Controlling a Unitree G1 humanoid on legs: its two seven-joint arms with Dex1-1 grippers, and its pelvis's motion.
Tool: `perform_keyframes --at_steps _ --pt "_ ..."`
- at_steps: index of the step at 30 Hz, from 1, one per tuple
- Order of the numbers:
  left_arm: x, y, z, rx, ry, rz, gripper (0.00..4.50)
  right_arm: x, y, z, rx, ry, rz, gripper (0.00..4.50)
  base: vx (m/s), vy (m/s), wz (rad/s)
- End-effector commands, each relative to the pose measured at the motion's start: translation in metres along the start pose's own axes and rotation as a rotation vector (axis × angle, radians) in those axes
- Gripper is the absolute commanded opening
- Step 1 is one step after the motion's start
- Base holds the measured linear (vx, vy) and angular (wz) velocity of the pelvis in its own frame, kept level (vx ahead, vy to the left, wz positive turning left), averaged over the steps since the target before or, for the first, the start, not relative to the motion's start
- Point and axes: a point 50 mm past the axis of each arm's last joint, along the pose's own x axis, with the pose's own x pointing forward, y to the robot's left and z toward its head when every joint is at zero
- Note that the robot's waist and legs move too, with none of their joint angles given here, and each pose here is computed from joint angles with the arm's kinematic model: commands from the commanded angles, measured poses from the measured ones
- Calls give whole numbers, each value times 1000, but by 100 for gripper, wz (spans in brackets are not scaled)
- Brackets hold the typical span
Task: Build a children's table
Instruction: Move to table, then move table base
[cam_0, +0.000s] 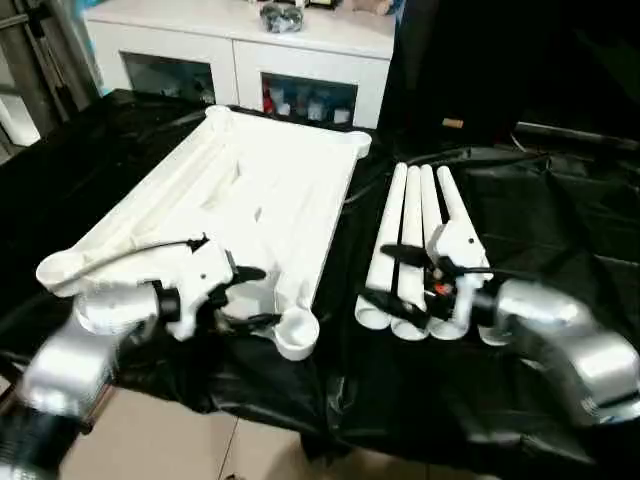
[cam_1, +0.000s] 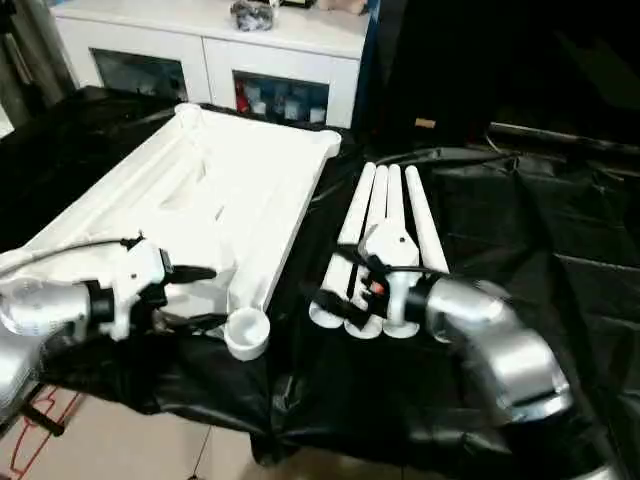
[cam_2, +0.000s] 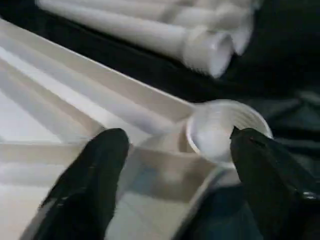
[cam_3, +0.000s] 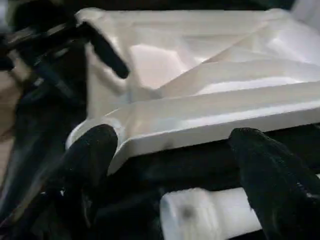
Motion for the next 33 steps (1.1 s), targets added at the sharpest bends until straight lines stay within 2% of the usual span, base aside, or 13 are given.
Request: perform_keyframes --at_steps 1,4,7,9,11,22,24,25,29,30,33 --pt "1 1 0 14 10 -61 350 0 5 3 -11 23 68 401 0 0 0" --pt "-3 9 -7 72 119 -85 321 -2 10 1 -26 70 144 401 0 0 0" --pt "-5 12 -9 95 157 -135 313 -4 13 1 -35 88 188 401 0 0 0" --pt "-7 16 -11 97 192 -183 285 -5 13 0 -42 106 212 401 0 0 0" --pt "-8 19 -12 102 219 -205 280 -6 12 0 -47 114 219 401 0 0 0" --pt "-8 33 -17 153 315 -211 193 -11 12 0 -75 157 246 401 0 0 0" --pt "-7 33 -20 152 341 -219 186 -12 13 -1 -76 160 244 401 0 0 0" --pt "-7 33 -21 154 346 -224 163 -11 13 -2 -77 161 243 401 0 0 0" --pt "-4 34 -25 147 350 -220 147 -10 16 -4 -75 164 247 401 0 0 0" --pt "-4 34 -27 139 354 -219 120 -9 16 -5 -74 165 248 401 0 0 0" --pt "-2 32 -28 127 351 -218 101 -8 17 -7 -73 167 248 401 0 0 0"
